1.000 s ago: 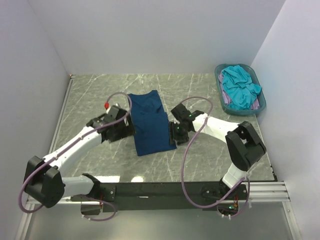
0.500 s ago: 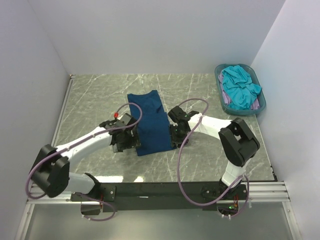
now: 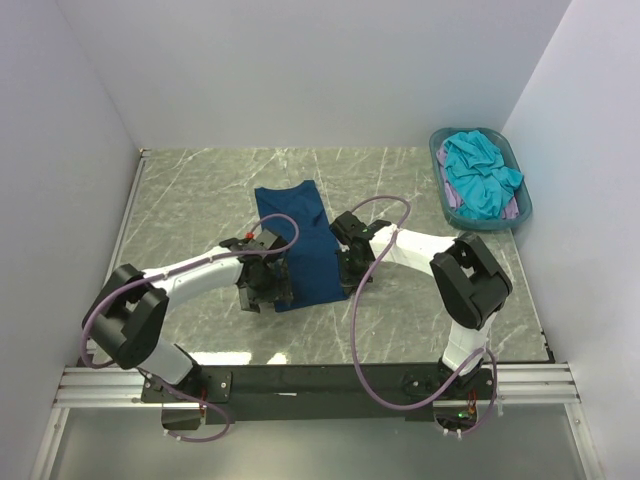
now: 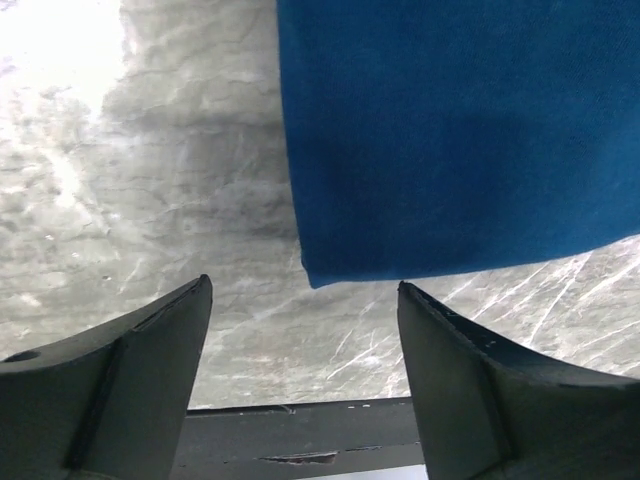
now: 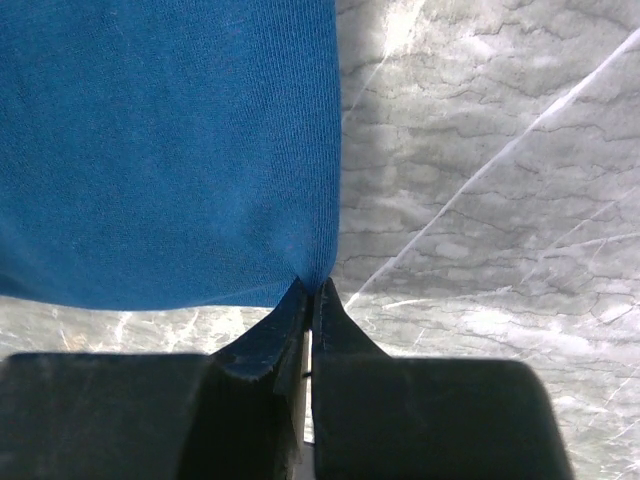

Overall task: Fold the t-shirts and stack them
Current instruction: Fold the tshirt

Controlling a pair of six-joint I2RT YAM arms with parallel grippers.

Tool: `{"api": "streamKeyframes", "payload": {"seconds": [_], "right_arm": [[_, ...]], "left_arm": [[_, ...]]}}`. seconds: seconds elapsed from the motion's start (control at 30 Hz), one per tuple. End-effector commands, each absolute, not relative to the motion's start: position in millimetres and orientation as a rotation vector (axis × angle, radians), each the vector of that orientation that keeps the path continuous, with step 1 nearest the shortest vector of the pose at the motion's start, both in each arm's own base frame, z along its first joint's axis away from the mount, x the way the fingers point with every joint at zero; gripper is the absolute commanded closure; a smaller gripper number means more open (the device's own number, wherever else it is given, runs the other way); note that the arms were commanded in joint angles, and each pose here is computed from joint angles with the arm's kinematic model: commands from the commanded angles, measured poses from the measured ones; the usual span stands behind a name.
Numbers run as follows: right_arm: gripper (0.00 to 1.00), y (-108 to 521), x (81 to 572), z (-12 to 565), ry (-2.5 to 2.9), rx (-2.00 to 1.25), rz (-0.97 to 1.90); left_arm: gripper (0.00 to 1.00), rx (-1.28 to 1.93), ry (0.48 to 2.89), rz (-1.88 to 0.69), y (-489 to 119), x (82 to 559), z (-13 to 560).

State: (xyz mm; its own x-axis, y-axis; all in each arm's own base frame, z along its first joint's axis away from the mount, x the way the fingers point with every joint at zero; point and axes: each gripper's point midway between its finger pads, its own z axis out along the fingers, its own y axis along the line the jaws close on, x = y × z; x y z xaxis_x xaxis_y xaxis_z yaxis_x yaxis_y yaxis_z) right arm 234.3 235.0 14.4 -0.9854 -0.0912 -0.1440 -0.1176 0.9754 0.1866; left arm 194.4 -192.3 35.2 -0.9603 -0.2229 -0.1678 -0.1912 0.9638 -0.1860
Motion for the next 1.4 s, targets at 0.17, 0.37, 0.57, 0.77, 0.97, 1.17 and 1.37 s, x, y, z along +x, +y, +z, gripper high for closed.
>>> {"api": "streamKeyframes", "payload": {"seconds": [0.17, 0.37, 0.57, 0.77, 0.97, 1.17, 1.37], "right_arm": [[1.00, 233.1, 232.8, 8.2, 2.998, -0.179, 0.261], [1.00, 234.2, 232.5, 7.2, 2.999, -0.190, 0.272], [1.00, 233.8, 232.6, 9.0, 2.994, -0.183, 0.277], [1.00, 233.7, 232.5, 8.3, 2.998, -0.183, 0.273], [1.00, 229.0, 227.9, 22.5, 2.991, -0.215, 0.273], [1.00, 214.8, 180.2, 50.3, 3.030, -0.311, 0.327], [1.00, 195.0, 128.5, 74.0, 3.045, -0.374, 0.289]], "left_arm": [[0.32, -0.322, 2.921, -0.249, -208.5, 200.8, 40.5], [0.39, -0.307, 2.933, -0.186, -209.4, 202.9, 31.0], [0.45, -0.300, 2.980, -0.129, -207.1, 199.3, 15.4], [0.68, -0.287, 3.019, -0.117, -204.9, 190.6, 5.0], [0.99, -0.257, 3.017, -0.105, -198.2, 185.1, 15.4], [0.99, -0.127, 3.020, -0.129, -194.6, 148.6, 49.2], [0.99, -0.078, 3.067, -0.245, -193.8, 83.6, 74.2]]}}
